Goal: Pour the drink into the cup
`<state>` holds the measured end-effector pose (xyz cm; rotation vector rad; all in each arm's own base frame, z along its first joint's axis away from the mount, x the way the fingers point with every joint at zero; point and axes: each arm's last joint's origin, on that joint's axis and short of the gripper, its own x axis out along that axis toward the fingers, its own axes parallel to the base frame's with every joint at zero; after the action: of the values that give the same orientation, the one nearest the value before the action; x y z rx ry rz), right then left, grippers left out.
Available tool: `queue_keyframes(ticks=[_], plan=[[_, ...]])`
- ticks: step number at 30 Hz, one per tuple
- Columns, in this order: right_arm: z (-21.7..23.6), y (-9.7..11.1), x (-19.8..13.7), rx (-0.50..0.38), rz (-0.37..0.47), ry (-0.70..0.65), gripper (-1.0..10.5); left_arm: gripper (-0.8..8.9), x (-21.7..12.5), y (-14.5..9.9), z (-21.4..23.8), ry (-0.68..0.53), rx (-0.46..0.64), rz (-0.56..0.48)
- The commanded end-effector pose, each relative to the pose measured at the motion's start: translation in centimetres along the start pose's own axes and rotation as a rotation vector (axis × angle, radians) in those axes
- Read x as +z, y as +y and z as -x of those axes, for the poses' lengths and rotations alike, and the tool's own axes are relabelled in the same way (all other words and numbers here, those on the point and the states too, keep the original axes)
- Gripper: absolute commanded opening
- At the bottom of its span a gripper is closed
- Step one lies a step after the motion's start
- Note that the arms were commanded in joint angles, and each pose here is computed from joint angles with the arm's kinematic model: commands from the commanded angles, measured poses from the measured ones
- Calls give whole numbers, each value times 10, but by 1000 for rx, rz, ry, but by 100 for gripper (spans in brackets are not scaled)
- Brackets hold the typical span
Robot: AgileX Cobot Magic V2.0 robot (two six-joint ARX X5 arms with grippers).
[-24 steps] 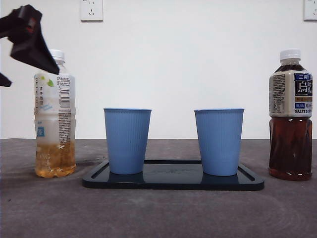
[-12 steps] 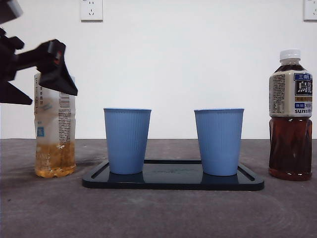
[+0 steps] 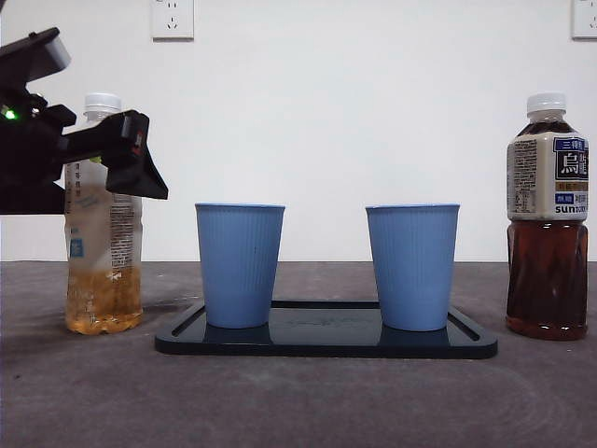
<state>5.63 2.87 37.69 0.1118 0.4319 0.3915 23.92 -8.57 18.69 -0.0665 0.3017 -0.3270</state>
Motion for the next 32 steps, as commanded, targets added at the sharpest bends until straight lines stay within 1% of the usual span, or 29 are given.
queue_keyframes(ticks=[1,3,8,11,15,21,24,28,32], plan=[[2,1,3,11,-12,-13,465,525,-6,0,-7,4,-2,-25],[2,1,3,11,-12,-13,465,507,-9,0,-11,4,-2,-28],[2,1,3,12,-22,-13,465,331,-10,0,-15,-26,-5,-31],[2,1,3,12,-23,-13,465,290,-9,0,-15,-32,-6,-32],[2,1,3,12,-24,-13,465,178,-9,0,-15,-38,-7,-39],[2,1,3,11,-23,-13,465,182,2,-2,-9,-86,-13,-54],[2,1,3,11,-23,-13,465,182,14,-4,0,-75,-17,-57],[2,1,3,11,-23,-13,465,182,36,-9,13,18,-17,-88],[2,1,3,11,-24,-14,464,182,62,-17,24,134,-27,-97]])
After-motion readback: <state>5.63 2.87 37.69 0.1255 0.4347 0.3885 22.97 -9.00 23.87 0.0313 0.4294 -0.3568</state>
